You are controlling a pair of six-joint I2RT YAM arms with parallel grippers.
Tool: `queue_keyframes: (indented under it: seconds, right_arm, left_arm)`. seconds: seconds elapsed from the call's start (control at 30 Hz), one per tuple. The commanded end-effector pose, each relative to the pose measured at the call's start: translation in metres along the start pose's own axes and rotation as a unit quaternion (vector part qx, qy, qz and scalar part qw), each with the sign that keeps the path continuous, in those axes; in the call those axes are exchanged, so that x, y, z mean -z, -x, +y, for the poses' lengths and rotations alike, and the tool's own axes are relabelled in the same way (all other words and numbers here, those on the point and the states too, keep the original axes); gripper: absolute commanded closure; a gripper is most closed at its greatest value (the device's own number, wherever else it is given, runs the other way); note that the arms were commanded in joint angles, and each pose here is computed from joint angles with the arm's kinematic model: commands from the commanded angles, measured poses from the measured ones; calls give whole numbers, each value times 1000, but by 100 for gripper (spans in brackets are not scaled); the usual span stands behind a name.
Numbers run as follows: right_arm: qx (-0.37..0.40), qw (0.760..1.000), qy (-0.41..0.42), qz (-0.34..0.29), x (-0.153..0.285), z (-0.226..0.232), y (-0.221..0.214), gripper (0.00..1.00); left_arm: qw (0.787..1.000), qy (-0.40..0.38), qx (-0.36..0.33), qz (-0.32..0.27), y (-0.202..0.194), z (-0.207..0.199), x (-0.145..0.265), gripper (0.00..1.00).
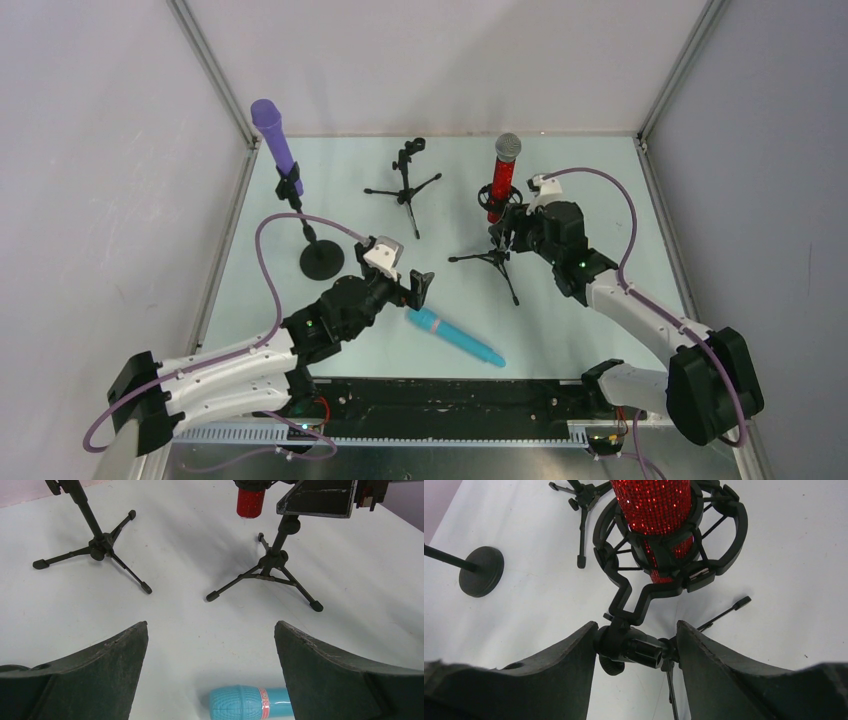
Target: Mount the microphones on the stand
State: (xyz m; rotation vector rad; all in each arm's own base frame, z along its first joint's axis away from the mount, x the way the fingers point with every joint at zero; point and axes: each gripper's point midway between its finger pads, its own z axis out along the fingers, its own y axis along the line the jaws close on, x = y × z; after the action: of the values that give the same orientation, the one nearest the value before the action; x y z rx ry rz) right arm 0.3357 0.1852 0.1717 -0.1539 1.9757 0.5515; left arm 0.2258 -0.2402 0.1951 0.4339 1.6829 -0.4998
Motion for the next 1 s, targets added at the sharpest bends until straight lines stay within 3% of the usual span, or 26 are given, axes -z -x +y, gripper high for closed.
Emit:
queue_keyframes:
  seconds: [0.0,0.2,0.6,0.97]
  right_arm:
    - [0,998,21,-51,-2,11,39,39]
    - [-2,998,31,-52,-5,13,41,47]
    - [0,998,45,-52,-4,16,44,64]
    - [5,996,52,-67,2,19,54,81]
  left_arm:
    - [1000,5,-10,-17,9,2,0,0]
    - [1000,-4,-9,-16,10,-2,-2,0]
    - [996,12,79,-38,18,-4,-5,0]
    - [996,18,80,-40,17,-2,-5,0]
